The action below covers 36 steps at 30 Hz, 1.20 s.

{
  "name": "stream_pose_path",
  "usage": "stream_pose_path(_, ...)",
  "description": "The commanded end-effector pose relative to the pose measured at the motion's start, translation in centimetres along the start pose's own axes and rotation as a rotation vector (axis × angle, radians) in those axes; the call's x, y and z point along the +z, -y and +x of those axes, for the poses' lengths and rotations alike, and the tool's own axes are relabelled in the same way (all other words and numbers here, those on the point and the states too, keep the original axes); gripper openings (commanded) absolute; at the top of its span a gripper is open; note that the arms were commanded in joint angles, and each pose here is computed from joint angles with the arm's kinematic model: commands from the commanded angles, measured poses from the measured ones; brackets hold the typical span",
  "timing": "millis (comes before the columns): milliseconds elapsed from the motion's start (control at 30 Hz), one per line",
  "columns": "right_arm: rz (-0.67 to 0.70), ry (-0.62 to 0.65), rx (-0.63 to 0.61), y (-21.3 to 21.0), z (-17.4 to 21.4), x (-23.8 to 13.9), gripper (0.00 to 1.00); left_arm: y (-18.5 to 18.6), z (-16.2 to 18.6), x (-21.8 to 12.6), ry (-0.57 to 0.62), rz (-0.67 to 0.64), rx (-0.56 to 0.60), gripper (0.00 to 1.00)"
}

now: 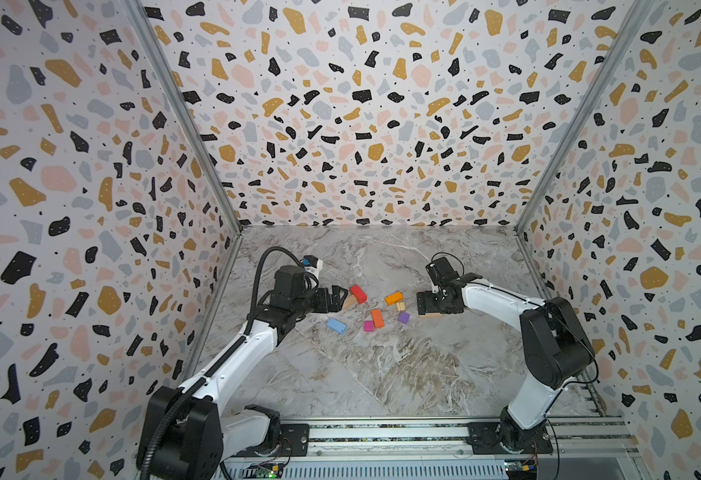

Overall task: Build the wood block tower
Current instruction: 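Carry the held wood bar over the other plain wood bar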

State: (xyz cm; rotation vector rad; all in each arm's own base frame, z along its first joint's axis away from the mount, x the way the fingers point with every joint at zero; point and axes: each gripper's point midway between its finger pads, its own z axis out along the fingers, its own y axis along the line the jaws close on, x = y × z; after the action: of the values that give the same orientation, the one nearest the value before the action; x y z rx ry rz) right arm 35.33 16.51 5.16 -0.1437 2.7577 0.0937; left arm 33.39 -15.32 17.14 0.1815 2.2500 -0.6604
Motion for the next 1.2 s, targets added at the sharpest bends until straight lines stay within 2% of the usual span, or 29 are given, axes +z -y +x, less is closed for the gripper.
stream_pose_path(0,0.017,0.000,0.006,-0.1,0.2,-0.3,0.97,0.7,-0.6,-0.3,0.030,0.027,0.023,1.00)
stream_pose_path(500,0.000,-0.025,0.031,-0.8,1.1,1.6,0.96,0.7,-0.4,0.0,0.021,0.026,0.021,1.00)
stream_pose_path(767,0.003,-0.032,0.033,-0.7,1.3,2.2,0.87,0.6,-0.3,0.0,0.018,0.025,0.022,1.00)
stream_pose_path(1067,0.010,-0.020,0.026,-0.8,0.6,2.2,0.70,0.7,-0.3,0.0,0.019,0.025,0.025,1.00)
stream_pose_path(1167,0.017,-0.021,0.021,-0.8,0.3,2.4,0.69,0.6,-0.4,-0.1,0.020,0.022,0.026,1.00)
